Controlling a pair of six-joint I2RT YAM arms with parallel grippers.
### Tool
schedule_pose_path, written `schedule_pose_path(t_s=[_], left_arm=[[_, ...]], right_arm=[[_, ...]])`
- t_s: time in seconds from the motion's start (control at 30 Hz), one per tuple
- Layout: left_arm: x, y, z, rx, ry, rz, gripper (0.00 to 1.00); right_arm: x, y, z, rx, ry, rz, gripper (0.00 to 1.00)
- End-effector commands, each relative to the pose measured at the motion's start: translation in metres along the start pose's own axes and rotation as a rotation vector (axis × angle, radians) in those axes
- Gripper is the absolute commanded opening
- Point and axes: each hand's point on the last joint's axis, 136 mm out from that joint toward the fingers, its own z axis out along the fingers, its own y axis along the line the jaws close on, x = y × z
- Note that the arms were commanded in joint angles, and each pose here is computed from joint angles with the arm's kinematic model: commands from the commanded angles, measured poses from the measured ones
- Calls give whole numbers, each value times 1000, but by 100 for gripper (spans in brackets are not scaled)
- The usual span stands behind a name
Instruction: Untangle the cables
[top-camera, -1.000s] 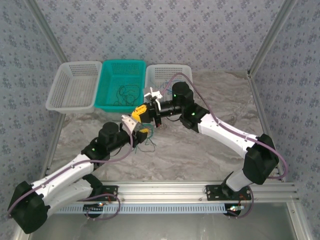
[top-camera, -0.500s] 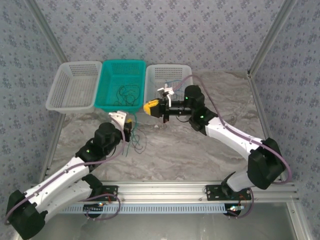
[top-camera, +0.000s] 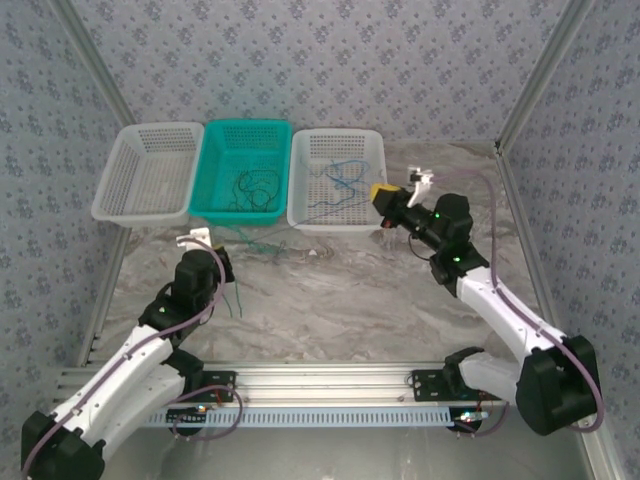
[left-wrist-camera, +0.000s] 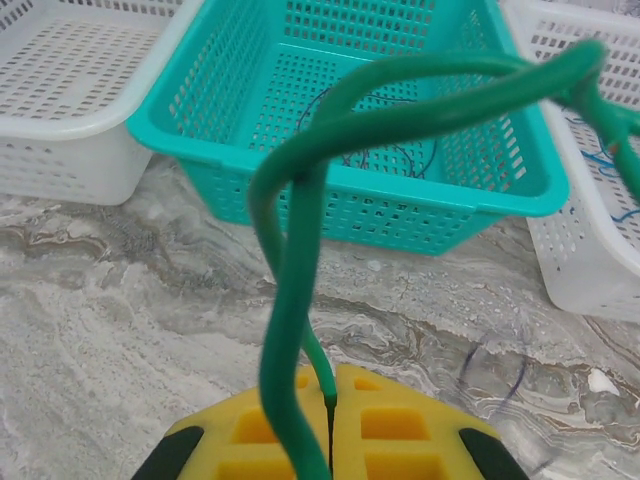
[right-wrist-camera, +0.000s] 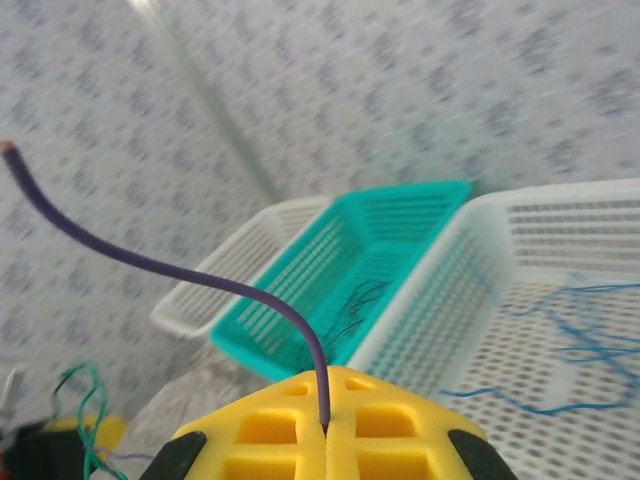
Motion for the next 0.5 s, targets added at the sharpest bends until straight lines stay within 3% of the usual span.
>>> schedule_pose_path(t_s=[0.0,0.4,0.47], left_arm=[[-1,11,0,-45,-7,-50,0],[11,43,2,-138,8,-187,0],[12,43,2,-129,11,-197,0]], right_arm=[[-24,-34,-23,176,-98,51,0],[-74,-87,-99,387,-338,164,0],[-79,-90,-105,368,-374,197,0]])
